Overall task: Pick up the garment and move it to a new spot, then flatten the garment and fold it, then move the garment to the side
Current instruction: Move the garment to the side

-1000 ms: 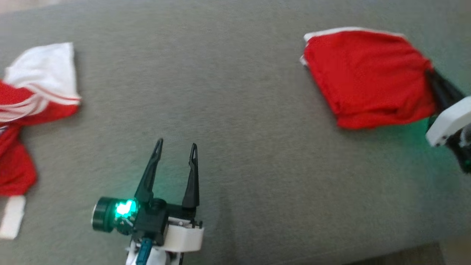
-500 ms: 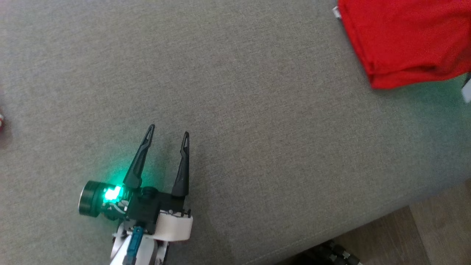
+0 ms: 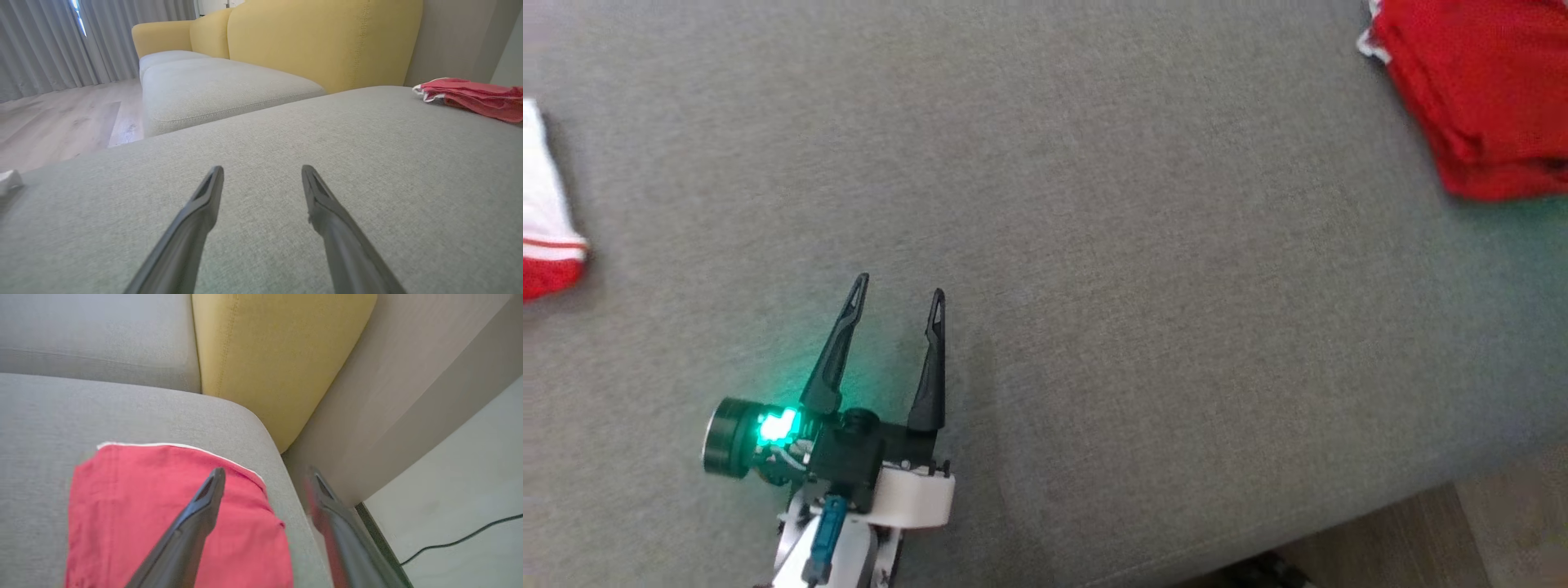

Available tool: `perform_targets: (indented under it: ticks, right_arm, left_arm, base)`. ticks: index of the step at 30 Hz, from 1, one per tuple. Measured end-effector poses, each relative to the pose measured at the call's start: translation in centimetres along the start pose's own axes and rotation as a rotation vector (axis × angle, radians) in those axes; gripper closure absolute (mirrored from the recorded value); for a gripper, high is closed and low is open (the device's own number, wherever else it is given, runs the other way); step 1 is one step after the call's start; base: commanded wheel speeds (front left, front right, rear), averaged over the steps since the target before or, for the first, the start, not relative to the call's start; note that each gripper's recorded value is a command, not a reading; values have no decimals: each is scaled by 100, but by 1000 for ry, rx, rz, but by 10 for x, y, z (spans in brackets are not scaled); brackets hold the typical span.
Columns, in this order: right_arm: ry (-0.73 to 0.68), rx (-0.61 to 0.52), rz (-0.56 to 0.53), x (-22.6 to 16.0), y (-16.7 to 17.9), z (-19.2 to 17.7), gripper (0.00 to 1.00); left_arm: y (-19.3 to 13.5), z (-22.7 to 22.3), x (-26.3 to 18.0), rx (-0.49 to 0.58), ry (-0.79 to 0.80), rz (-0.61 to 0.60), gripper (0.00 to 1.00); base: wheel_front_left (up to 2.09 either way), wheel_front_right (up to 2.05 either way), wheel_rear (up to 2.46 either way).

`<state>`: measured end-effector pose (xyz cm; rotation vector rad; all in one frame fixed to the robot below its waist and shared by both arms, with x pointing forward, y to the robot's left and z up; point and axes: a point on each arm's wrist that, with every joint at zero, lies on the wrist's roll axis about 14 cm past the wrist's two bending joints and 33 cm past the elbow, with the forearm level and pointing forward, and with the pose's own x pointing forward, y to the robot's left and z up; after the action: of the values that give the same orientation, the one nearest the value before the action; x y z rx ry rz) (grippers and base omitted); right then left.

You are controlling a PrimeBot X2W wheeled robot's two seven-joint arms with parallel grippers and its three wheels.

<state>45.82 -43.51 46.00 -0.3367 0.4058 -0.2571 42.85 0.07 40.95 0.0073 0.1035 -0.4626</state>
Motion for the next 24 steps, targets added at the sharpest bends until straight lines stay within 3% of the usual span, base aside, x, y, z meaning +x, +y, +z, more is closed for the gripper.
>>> perform_targets:
  ticks: [7, 14, 24]
  right_arm:
    - [-153, 35, 97, -4, 47, 40, 0]
    - [-120, 153, 285, -53, 140, -2, 0]
    - [-101, 333, 541, -145, 265, -21, 0]
  left_arm:
    - [8, 22, -16, -2, -36, 59, 0]
    - [20, 38, -54, -56, -45, 160, 0]
    - [48, 47, -124, -116, -66, 335, 0]
  base:
    - [0, 0, 0]
    - [0, 0, 0]
    - [0, 0, 0]
